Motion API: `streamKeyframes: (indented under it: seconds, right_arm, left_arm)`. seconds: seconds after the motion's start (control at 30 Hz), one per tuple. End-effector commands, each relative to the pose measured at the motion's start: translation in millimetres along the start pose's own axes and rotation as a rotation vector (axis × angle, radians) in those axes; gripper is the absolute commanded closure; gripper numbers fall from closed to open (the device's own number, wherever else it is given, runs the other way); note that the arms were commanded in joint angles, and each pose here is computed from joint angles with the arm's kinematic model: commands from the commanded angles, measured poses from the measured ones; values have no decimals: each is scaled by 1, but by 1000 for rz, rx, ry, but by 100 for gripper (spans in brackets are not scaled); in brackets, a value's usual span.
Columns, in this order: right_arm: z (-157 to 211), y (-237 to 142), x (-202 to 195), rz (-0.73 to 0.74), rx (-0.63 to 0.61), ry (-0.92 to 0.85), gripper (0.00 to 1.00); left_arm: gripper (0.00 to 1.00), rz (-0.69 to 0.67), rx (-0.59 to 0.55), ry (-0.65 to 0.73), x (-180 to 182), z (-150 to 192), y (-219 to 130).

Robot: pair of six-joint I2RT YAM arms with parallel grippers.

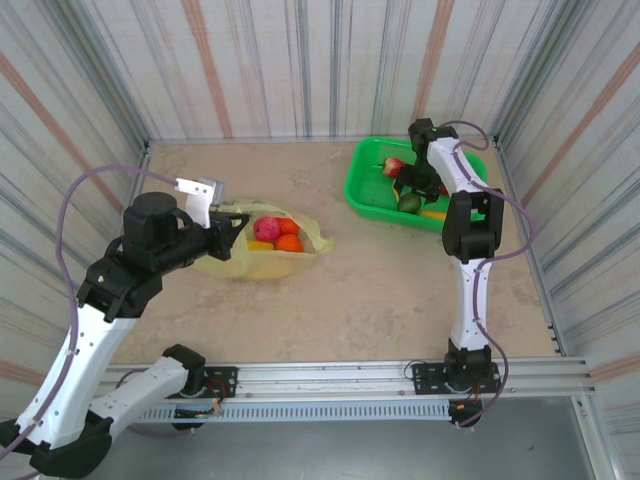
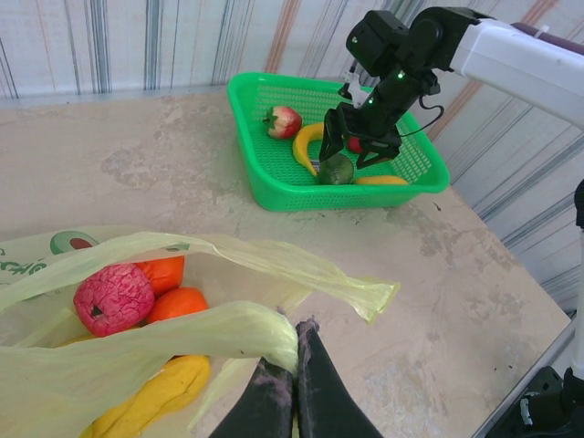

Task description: Place the fake fruits into the plastic bag and tie a complex knot

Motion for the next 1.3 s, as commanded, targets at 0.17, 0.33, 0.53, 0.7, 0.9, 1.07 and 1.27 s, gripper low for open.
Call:
streamKeyframes:
  seconds: [0.17,0.33,0.53,0.7,0.9,1.07,1.27]
  right_arm:
    - [-19,27,6,-5,-28,-19,26]
    - [-16,20,10,-3,-28,-33,42]
    - [-20,-33,3,-59,-143,-38,53]
    - [-17,-83,1,-156,-223,-52,56]
    - [-9,-97,2,-161,-253,-125,52]
    - [4,-65,8,-88,-175,-208,44]
    - [13,-22,10,-8,-84,-245,40]
  left_arm:
    - [100,-8,-13,18,-1,-4,-10]
    - [100,-16,-15,24,-1,-5,-11]
    - [100,-17,-12,25,-1,-4,-10]
    - [100,-14,-12,20,0,-4,-8]
    - [100,-6,-18,12,-2,-3,-10]
    - [100,-6,-22,13,-2,-1,-14]
    - [100,-10,-16,16,-3,2,-17]
Point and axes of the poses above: each hand's point on the last joint's axis, 136 mm out from that joint toward the fingers, its own y axis out along the fingers, its own x axis along the line the jaws close on, z = x × y, the point moved 10 cm from there along -y, back along the fingers, and after that the axes turned 10 degrees about y, right-handed, at the moved point
